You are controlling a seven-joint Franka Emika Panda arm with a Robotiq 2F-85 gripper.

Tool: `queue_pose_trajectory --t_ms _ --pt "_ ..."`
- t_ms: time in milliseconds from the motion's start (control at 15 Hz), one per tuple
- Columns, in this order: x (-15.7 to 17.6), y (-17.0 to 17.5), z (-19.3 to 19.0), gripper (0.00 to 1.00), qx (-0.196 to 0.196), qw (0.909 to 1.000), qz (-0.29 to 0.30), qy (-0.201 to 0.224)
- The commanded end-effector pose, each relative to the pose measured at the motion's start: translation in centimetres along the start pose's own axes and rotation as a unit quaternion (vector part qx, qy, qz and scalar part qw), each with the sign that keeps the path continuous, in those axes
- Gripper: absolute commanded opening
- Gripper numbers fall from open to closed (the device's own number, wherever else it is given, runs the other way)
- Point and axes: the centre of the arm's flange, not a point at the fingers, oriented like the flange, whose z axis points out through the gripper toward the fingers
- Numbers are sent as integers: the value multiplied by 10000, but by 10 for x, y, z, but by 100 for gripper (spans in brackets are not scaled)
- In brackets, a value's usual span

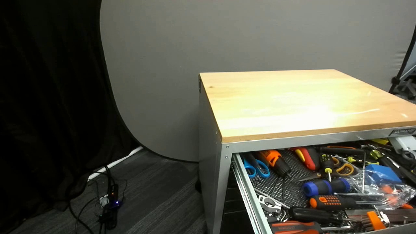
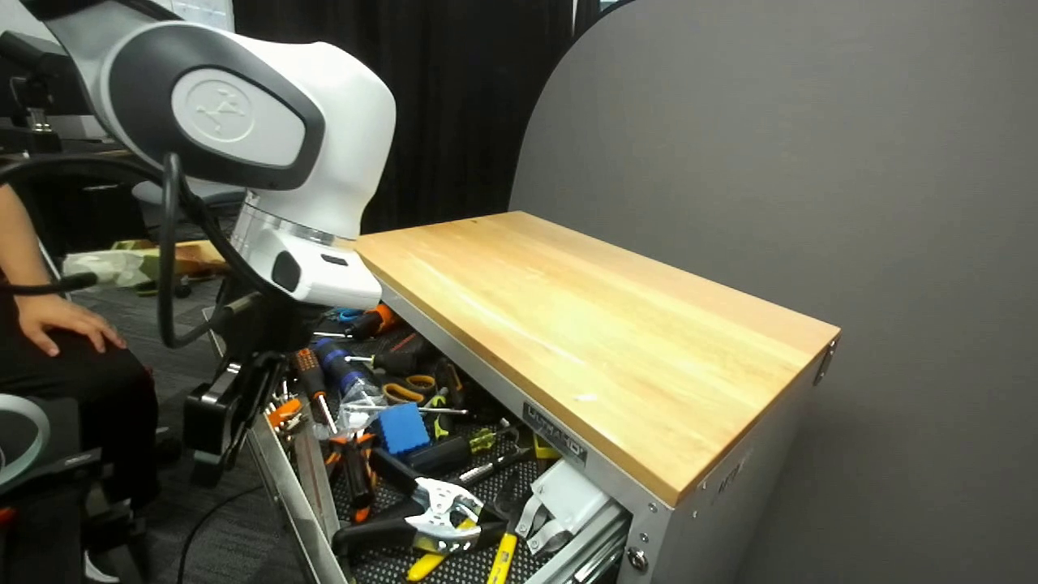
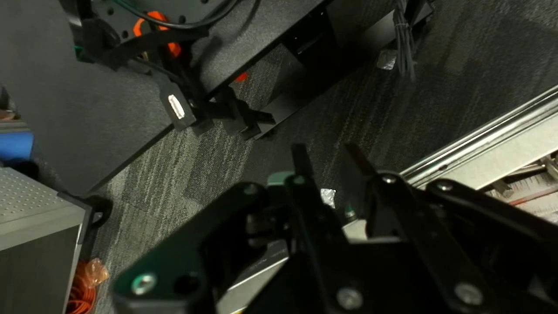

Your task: Pick up the screw driver and put it in the drawer and close it

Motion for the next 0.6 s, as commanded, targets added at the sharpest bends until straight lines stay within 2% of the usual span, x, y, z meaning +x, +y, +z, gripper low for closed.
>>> queue_pose_trajectory --t_ms 0,333,533 --pt "5 -23 3 0 -67 9993 40 358" --pt "5 -42 19 0 -159 9985 -36 528" --pt "5 -51 24 0 -86 9974 -1 722"
